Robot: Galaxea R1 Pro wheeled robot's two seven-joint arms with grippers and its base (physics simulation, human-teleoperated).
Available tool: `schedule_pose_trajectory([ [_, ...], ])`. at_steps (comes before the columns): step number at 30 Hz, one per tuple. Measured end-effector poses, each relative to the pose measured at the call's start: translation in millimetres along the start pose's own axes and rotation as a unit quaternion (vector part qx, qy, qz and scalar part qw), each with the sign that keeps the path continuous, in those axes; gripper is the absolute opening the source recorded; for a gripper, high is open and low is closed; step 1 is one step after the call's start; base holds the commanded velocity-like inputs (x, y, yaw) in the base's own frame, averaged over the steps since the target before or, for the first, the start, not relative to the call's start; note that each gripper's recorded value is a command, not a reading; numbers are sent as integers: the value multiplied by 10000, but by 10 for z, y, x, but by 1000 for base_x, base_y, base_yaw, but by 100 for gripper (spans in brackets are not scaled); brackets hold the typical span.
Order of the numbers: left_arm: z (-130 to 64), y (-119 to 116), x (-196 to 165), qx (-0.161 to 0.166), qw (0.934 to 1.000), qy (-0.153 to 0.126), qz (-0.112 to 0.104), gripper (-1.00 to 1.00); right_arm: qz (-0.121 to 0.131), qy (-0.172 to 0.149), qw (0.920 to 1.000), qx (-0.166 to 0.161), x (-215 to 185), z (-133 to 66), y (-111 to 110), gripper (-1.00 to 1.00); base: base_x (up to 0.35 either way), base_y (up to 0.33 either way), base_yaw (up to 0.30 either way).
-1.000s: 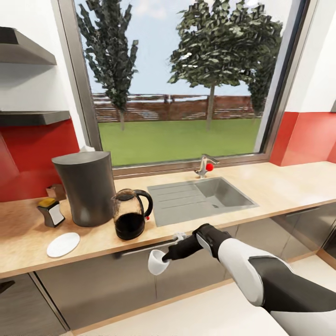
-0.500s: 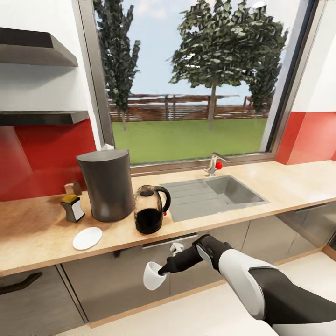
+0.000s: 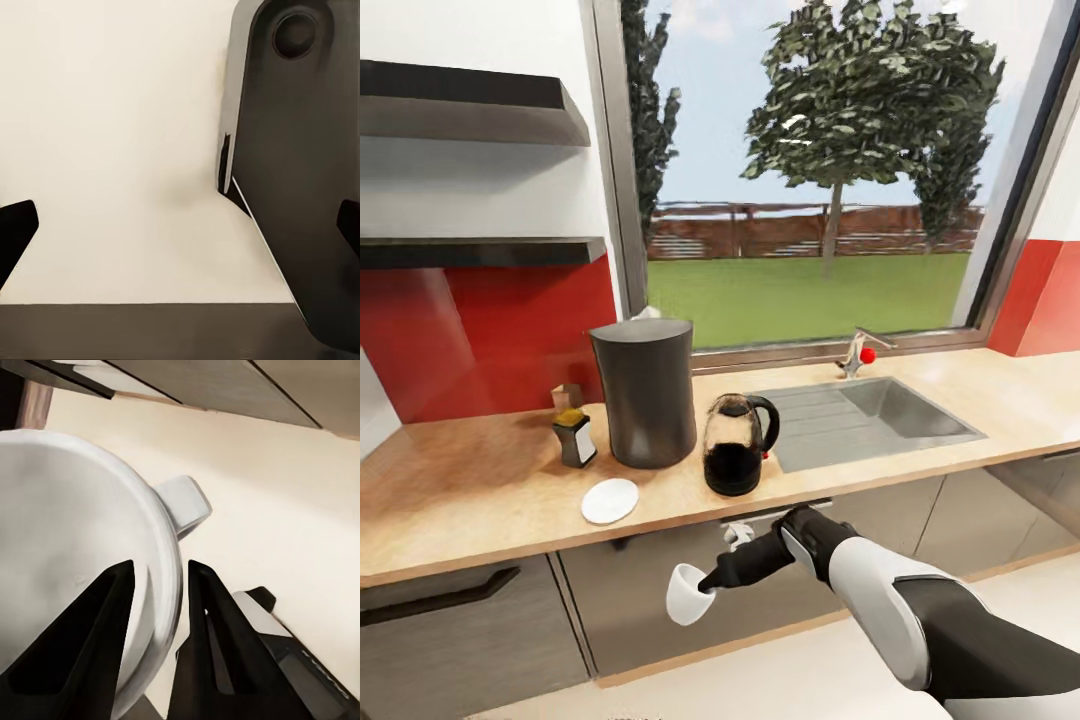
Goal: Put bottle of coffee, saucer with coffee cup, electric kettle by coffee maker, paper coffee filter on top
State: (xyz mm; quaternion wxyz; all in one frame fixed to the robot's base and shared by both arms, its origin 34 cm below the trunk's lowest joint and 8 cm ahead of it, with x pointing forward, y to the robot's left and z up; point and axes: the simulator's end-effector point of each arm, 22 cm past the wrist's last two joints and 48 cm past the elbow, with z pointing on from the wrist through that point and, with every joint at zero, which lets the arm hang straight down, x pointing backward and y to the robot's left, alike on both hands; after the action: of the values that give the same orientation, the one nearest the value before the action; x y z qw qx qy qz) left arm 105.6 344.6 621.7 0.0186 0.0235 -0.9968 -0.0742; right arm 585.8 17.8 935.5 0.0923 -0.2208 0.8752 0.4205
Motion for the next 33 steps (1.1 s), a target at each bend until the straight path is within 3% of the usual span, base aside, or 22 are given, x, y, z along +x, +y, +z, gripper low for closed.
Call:
schedule_pose_trajectory([
  [14, 1, 20, -3, -13, 10000, -1, -1, 100, 1, -1, 10000, -1, -1, 0, 0, -100, 0, 339, 269],
  [27, 0, 9, -4, -5, 10000, -2, -1, 100, 14, -31, 10000, -34, -12, -2, 15, -100, 104, 324, -219],
  [33, 1, 22, 11, -15, 10000, 9, 12, 100, 16, -39, 10000, -32, -17, -2, 14, -100, 9, 254, -51],
])
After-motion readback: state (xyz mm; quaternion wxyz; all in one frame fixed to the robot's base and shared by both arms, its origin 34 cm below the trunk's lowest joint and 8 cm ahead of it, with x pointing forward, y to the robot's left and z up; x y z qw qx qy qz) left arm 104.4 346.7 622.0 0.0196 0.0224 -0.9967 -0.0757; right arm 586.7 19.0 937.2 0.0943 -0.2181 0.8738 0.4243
